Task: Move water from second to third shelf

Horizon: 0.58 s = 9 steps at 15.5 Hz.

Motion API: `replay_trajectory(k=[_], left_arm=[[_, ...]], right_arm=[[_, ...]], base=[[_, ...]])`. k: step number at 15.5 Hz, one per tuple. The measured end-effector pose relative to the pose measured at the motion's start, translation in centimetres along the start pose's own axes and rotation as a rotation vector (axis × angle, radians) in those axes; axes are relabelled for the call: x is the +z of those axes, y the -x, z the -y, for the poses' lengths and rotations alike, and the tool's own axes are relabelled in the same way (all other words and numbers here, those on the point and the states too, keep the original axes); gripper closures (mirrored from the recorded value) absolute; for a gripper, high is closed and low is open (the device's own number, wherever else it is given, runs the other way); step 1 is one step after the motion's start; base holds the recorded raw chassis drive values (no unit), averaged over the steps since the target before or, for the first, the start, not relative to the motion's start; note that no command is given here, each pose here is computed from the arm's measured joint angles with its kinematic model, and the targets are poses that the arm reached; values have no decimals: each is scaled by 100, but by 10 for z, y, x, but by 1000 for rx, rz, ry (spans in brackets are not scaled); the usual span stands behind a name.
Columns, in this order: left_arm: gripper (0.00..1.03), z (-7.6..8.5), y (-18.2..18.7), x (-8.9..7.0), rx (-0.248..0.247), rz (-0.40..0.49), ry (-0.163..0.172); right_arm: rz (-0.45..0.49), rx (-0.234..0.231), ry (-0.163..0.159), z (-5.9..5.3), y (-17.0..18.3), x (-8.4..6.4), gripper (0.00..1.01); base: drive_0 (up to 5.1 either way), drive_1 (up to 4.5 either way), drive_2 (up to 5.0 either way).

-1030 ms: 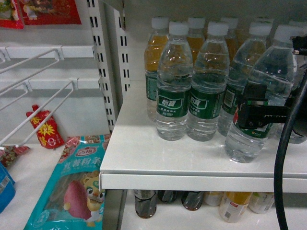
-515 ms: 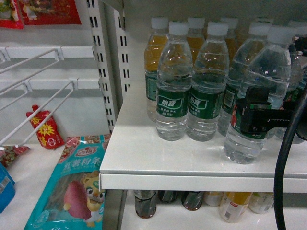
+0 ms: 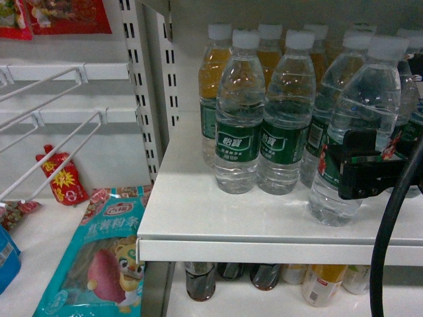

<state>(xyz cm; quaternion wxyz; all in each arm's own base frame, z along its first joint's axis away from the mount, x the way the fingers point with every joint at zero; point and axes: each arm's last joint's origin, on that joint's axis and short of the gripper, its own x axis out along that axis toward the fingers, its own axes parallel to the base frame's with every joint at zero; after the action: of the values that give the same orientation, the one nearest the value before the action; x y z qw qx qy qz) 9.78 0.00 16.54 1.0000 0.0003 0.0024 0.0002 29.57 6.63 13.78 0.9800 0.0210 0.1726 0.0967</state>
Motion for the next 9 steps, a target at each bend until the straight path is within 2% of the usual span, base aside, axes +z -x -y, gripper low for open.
replay_trajectory(k=[2,4,5,7,8,9], left_arm=[[5,0,0,0,0,0,0],[5,0,0,0,0,0,0],[5,0,0,0,0,0,0],[5,0,0,0,0,0,0],[5,0,0,0,0,0,0],[5,0,0,0,0,0,0]], right_arm=[[-18,8,27,5,12,-1,3],[-35,20,31,13,29,-2,3],[-29,22,25,19,42,-1,3],[-11,17,-16,40,83,1,3],[15,6,-46,51,109,4,3],[210,-100,-1,56,127,9,13]], base=[[0,0,0],[0,0,0],[0,0,0],[0,0,0],[0,0,0],[0,0,0]])
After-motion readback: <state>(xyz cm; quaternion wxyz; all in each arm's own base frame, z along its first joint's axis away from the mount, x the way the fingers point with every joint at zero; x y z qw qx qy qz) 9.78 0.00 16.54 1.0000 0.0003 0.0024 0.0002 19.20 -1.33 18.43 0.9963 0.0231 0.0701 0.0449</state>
